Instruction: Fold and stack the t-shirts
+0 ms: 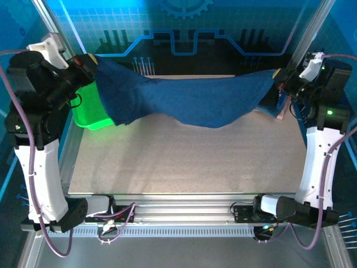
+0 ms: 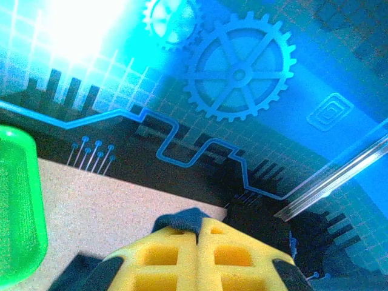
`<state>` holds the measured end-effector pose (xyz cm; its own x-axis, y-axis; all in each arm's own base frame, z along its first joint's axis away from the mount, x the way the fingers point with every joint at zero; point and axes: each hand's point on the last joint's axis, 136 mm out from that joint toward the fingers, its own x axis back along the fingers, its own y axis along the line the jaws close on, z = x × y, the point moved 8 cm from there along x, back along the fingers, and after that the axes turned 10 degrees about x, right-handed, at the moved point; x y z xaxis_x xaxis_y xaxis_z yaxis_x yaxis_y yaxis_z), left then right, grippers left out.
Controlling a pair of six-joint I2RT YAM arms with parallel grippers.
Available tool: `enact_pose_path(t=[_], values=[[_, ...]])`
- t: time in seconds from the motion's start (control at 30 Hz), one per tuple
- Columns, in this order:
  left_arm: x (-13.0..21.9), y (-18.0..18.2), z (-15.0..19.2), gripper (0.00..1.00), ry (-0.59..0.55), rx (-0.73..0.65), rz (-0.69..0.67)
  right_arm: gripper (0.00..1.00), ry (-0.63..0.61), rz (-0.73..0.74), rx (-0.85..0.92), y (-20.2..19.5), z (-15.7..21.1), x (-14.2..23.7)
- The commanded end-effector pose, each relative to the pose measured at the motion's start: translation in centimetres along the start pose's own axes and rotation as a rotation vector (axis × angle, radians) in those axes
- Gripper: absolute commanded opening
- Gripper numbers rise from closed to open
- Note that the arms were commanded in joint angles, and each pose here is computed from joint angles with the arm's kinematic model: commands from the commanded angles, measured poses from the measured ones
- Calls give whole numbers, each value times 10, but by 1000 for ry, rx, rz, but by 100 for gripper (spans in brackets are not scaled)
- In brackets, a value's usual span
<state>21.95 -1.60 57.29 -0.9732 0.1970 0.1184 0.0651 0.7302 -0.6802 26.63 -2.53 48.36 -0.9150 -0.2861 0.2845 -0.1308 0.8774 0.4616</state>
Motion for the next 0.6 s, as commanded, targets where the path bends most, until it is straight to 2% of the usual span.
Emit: enact_pose_path(t=[0.0, 0.17, 0.37, 0.57], values=[[14, -24, -22, 0, -95, -79, 102, 0, -98, -10, 39, 23, -17, 39], [46, -55, -43, 0, -205, -123, 229, 0, -205, 0, 78, 51, -27, 84], [86, -76, -49, 0, -297, -153, 333, 0, -343, 57, 70, 79, -25, 141], [115, -91, -50, 0, -341, -178, 436, 0, -443, 92, 86, 102, -19, 186]])
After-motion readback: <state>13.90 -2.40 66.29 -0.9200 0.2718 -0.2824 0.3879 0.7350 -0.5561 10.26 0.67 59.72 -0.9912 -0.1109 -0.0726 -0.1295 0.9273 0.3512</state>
